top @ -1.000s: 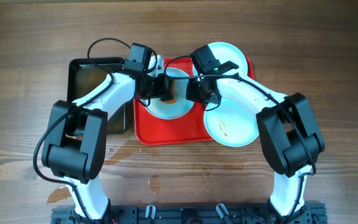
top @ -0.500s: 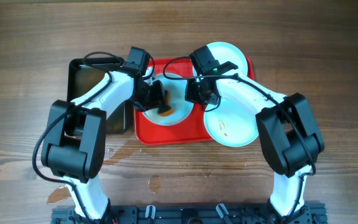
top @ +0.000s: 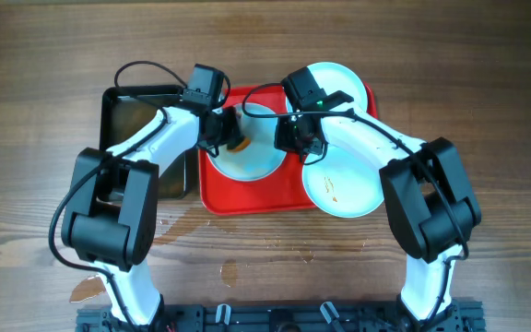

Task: Clean dirty plates on tray and stack at the side
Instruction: 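Scrub the plate surface with the sponge while right gripper holds the plate, then lift the cleaned plate with right gripper and place it right of the tray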

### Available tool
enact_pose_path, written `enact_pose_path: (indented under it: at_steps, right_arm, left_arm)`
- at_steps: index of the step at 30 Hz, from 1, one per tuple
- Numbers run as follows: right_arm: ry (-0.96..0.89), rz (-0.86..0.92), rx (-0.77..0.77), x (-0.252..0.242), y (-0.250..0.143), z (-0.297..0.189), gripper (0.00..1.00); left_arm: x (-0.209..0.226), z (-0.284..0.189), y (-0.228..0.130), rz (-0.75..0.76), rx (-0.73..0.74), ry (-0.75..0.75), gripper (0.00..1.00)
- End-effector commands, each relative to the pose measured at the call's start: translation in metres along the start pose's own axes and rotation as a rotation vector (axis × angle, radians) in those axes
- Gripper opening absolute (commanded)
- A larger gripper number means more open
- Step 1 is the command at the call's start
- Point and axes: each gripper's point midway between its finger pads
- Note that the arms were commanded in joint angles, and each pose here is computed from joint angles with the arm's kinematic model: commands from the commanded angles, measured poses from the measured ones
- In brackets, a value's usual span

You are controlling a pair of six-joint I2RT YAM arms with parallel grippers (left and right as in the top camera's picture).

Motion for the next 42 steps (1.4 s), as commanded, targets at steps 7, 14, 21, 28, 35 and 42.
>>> enact_pose_path:
  at_steps: [7, 14, 21, 28, 35, 42]
  right_arm:
    - [-0.004, 0.008, -0.022, -0.002, 0.005, 0.0, 0.06]
    - [0.007, 0.009, -0.011, -0.001, 0.005, 0.011, 0.2]
    - [0.025, 0.005, 0.002, 0.002, 0.003, 0.011, 0.04]
    - [0.027, 0.004, 0.002, 0.003, 0.003, 0.011, 0.04]
    - [0.163, -0.159, 0.048, 0.028, -0.004, 0.006, 0.04]
    - [0.099, -0.248, -0.162, 0.032, 0.026, -0.05, 0.04]
  left_arm:
    - [-0.021, -0.011, -0.078, -0.077, 0.365, -0.166, 0.04]
    - [-0.022, -0.009, -0.072, -0.069, 0.341, -0.179, 0.04]
    - [-0.02, -0.014, -0.064, -0.082, 0.331, -0.18, 0.04]
    - [-0.012, -0.085, 0.009, -0.079, 0.117, -0.184, 0.04]
    - [0.019, -0.149, 0.034, -0.125, -0.018, -0.188, 0.04]
    - [0.068, -0.166, 0.039, -0.24, -0.048, -0.112, 0.04]
Point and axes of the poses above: each gripper's point midway between its finger pads, its own z axis out along the fingers, its own x axis along the line the jaws close on, y = z × x, and after that the axes turned 4 degrees about z, right-handed
